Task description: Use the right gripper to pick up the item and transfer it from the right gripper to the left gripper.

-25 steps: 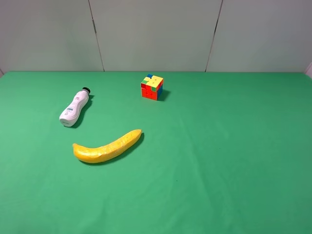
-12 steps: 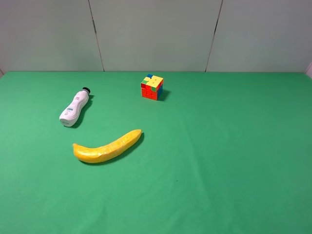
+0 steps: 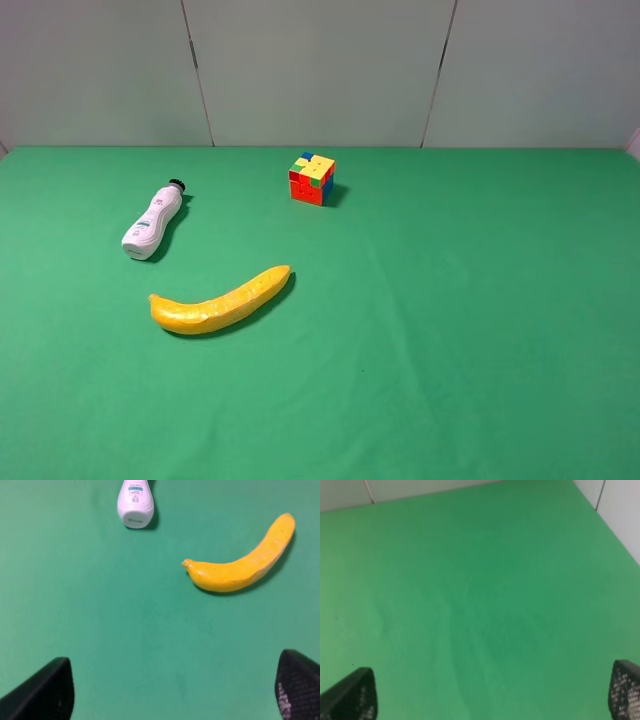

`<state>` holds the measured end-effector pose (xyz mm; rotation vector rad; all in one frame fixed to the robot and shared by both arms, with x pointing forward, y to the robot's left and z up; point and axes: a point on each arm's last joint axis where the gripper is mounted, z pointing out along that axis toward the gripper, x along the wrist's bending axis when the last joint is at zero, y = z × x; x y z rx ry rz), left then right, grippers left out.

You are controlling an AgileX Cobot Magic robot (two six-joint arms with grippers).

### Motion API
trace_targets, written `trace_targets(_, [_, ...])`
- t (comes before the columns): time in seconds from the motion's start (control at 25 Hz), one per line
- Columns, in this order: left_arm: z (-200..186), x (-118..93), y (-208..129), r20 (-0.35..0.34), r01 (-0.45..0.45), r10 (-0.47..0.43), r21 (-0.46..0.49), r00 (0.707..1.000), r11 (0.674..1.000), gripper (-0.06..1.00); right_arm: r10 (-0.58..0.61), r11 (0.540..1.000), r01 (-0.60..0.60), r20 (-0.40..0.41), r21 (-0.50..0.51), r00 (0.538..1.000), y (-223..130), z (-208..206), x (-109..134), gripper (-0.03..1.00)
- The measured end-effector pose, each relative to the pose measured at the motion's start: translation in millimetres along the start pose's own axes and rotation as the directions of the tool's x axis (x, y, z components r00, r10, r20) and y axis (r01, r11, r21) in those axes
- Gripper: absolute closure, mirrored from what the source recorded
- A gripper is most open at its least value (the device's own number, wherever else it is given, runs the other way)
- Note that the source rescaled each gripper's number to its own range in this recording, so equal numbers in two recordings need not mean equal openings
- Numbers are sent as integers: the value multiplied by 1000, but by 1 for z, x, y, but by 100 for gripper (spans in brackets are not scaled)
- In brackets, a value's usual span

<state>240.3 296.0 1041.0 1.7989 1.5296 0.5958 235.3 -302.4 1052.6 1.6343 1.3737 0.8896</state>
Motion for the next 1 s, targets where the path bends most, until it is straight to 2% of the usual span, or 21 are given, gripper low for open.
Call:
trace_targets(0.2, [-1,0,-1,1,-1,1,-12,1000,1000,23,0,1000,0,0,0,1000,0,0,0,-3])
trace_targets(0.36, [-10,0,-9,6,-9,10,-95,1000,995,23,0,1000,0,0,0,1000,0,0,0,-3])
trace_targets(0.6, [-11,0,-10,4,-30,30,-106,1000,994,23,1,1000,-1,-2,0,1000,0,0,0,-3])
trace_targets(1.0, [-10,-2,-10,-112,57,-71,-121,991,991,23,2,1000,-2,-4,0,1000,0,0,0,-3])
